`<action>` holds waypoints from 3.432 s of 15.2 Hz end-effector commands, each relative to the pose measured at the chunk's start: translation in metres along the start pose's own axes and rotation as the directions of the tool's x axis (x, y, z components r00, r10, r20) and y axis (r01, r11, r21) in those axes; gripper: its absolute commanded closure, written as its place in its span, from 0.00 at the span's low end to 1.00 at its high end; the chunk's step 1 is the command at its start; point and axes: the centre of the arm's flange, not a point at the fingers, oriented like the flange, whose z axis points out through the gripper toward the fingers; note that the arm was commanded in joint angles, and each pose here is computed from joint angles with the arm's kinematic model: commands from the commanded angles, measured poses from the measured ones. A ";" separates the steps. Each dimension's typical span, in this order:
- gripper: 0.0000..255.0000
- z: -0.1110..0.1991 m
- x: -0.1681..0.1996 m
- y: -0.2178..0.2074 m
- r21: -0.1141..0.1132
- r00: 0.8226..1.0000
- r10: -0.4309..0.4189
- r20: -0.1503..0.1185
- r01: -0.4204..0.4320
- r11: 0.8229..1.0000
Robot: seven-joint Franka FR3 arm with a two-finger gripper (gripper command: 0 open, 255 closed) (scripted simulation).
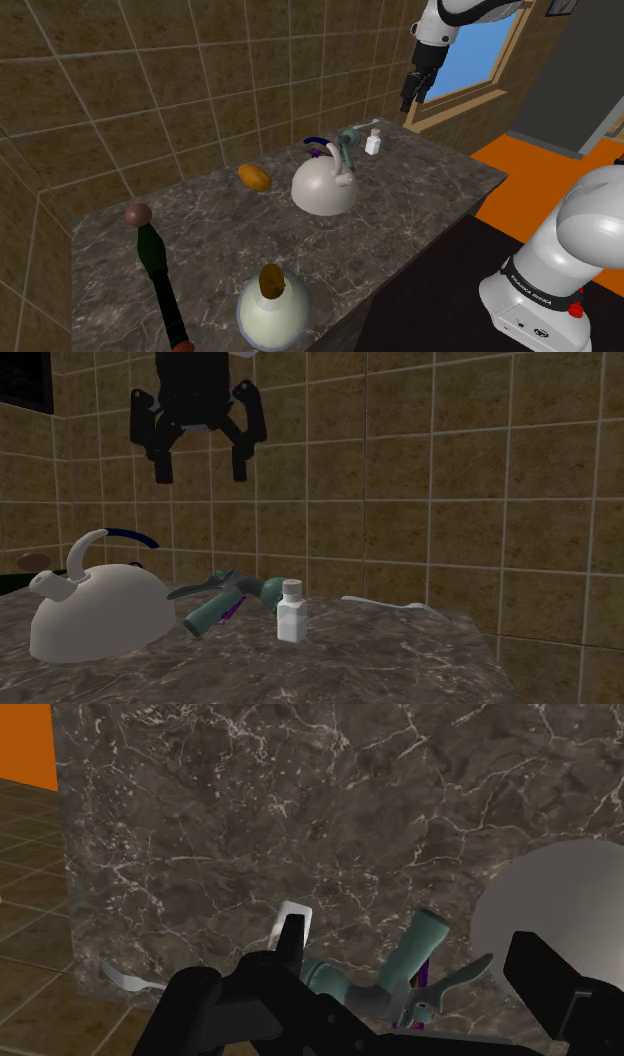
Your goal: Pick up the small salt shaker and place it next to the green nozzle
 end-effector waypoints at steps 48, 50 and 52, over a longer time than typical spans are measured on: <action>1.00 0.119 0.125 0.080 0.017 0.999 -0.020 0.049 0.019 1.000; 1.00 0.109 0.125 0.080 0.017 0.999 -0.020 0.049 0.019 1.000; 1.00 0.098 0.126 0.080 0.017 0.999 -0.020 0.049 0.019 1.000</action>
